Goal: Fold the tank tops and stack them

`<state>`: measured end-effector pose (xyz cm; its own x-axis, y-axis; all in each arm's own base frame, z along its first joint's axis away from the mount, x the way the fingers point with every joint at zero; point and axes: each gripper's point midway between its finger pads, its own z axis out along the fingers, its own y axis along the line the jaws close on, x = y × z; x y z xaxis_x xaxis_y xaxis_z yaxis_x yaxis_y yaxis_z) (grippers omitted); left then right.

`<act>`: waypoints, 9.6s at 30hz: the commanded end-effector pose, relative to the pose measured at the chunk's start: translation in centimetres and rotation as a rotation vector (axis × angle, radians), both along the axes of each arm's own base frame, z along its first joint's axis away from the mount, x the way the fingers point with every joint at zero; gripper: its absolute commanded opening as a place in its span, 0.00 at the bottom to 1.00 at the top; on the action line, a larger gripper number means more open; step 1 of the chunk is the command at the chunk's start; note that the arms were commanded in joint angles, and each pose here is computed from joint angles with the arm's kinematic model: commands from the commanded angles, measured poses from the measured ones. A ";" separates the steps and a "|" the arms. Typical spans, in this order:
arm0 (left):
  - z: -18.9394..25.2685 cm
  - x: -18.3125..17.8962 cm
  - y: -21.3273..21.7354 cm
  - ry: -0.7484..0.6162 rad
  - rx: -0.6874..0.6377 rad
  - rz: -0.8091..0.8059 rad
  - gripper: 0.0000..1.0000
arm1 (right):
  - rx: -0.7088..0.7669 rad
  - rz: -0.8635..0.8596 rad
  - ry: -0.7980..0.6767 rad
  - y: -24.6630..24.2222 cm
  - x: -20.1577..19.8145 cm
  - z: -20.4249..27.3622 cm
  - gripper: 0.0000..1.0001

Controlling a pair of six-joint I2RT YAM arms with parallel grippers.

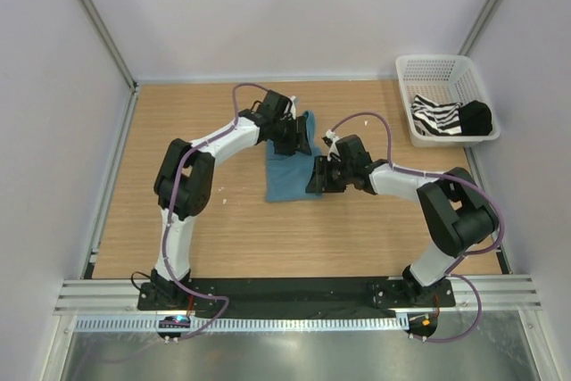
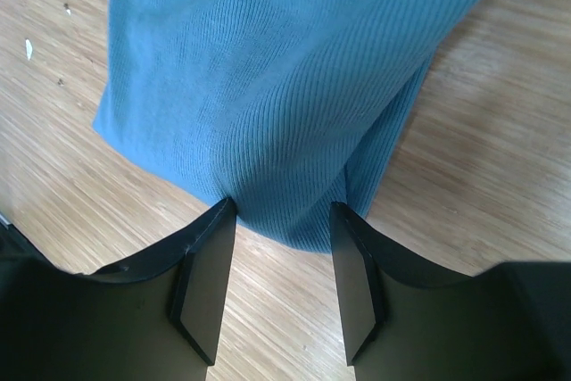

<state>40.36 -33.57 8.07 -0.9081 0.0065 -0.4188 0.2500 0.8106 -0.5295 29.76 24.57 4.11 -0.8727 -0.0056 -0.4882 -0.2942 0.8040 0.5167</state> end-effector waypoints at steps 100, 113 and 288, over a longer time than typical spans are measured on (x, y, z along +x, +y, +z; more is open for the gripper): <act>-1.7 -20.7 8.4 0.109 -0.008 0.159 0.00 | -0.039 -0.004 0.145 -1.7 -7.9 2.2 0.01; 4.7 -24.8 9.3 0.064 -0.084 0.152 0.00 | -0.033 -0.023 0.107 -2.7 -11.7 8.3 0.01; -0.3 -4.7 14.3 0.016 -0.103 0.324 0.43 | -0.022 0.380 -0.196 7.8 11.0 5.5 0.17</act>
